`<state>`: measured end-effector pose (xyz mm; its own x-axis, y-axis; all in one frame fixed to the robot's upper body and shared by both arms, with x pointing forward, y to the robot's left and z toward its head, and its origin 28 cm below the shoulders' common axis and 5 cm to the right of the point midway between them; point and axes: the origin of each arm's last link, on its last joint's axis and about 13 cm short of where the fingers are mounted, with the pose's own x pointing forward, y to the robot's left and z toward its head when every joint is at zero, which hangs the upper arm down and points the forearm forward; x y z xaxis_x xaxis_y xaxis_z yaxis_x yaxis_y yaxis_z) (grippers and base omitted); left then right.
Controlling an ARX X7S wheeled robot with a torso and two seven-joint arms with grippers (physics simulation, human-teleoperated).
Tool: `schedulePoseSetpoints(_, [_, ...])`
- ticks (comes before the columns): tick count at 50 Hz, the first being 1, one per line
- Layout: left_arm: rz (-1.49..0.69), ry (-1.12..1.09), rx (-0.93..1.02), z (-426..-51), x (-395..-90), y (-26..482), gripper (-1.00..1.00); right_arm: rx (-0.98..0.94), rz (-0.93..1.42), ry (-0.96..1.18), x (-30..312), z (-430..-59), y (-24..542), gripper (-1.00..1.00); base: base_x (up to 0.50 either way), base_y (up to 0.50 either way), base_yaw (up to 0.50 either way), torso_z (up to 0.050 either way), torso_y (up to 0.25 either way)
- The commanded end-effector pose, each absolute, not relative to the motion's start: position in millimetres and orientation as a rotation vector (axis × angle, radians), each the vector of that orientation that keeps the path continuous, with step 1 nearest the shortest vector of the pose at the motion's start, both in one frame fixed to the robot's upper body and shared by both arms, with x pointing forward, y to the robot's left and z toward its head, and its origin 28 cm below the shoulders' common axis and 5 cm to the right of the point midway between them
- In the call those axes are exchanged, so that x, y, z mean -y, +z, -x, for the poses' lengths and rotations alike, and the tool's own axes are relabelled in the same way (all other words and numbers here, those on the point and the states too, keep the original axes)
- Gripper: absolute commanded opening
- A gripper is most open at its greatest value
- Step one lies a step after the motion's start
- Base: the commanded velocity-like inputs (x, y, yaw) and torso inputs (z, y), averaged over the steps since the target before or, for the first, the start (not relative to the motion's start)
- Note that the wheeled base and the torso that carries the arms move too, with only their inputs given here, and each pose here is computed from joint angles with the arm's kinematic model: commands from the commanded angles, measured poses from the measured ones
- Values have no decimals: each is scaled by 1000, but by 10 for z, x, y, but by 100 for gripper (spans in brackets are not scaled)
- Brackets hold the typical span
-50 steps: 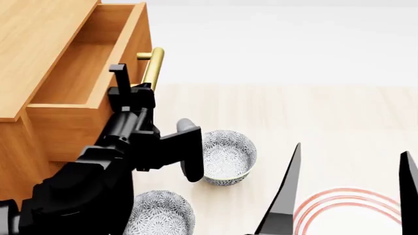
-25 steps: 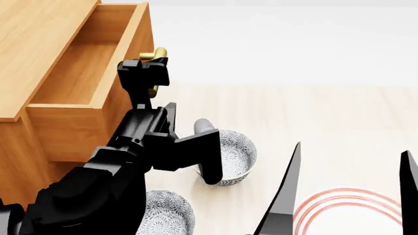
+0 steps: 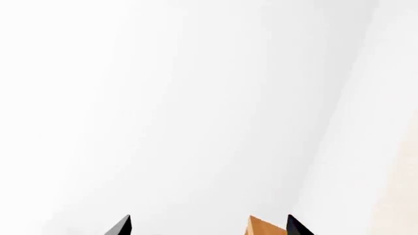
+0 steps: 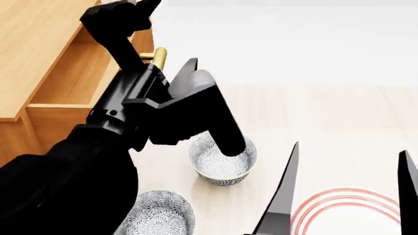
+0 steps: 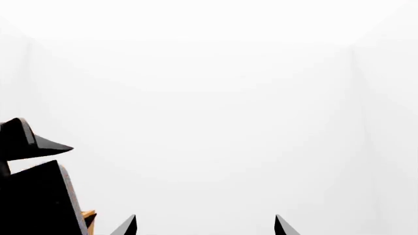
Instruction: Open the top drawer of the cabinet.
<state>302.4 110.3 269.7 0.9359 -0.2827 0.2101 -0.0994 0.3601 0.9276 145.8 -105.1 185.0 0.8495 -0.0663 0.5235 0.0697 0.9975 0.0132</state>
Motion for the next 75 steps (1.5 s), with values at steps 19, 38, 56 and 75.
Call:
schedulePoseSetpoints(19, [-736, -38, 255, -2968, -1457, 4196, 100, 549, 7, -65, 1039, -1480, 1843, 100, 0, 0, 0, 0, 0])
schedulePoseSetpoints(38, [-486, -112, -147, -3149, -1535, 4582, 100, 547, -1, -60, 1035, -1495, 1827, 100, 0, 0, 0, 0, 0])
schedulePoseSetpoints(56, [-242, -49, -612, -3165, -1511, 4541, 100, 534, 5, -43, 1000, -1529, 1797, 100, 0, 0, 0, 0, 0])
schedulePoseSetpoints(75, [-111, -129, -856, -3165, -1467, 4343, 100, 530, -2, -35, 993, -1523, 1797, 100, 0, 0, 0, 0, 0])
